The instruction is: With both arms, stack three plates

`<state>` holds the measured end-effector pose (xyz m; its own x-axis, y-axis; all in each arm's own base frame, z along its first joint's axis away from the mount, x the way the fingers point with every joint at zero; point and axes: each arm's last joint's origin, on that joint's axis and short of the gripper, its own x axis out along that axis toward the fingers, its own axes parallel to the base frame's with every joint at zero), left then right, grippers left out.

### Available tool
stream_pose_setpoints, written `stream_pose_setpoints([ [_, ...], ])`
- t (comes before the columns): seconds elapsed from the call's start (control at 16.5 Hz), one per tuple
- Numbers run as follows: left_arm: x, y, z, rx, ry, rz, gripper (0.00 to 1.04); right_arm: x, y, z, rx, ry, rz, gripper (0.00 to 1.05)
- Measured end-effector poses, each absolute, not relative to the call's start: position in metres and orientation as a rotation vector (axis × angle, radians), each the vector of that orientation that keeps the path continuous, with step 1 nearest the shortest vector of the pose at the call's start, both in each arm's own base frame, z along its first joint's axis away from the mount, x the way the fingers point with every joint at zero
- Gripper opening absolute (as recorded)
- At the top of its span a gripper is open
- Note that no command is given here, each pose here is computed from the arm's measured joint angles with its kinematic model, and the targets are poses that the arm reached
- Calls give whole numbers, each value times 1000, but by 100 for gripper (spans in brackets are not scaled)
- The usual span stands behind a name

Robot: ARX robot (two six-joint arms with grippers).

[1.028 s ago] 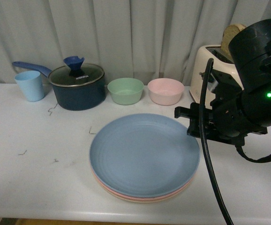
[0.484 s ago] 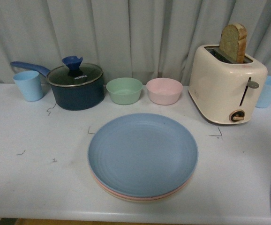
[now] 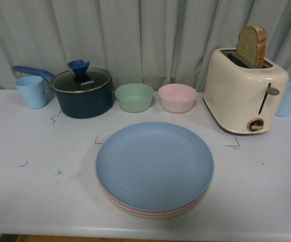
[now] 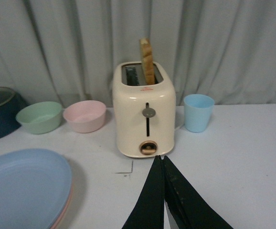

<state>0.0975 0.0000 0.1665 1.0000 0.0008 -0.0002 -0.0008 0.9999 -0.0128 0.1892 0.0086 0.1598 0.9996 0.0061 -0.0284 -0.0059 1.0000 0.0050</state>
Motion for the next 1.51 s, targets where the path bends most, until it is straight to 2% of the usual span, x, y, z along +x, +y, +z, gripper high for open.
stream_pose_setpoints([
  [0.79, 98, 0, 166, -13, 0, 0, 98, 136, -1, 167, 6, 0, -9, 2],
  [1.51, 98, 0, 166, -13, 0, 0, 98, 114, -1, 171, 6, -14, -9, 2],
])
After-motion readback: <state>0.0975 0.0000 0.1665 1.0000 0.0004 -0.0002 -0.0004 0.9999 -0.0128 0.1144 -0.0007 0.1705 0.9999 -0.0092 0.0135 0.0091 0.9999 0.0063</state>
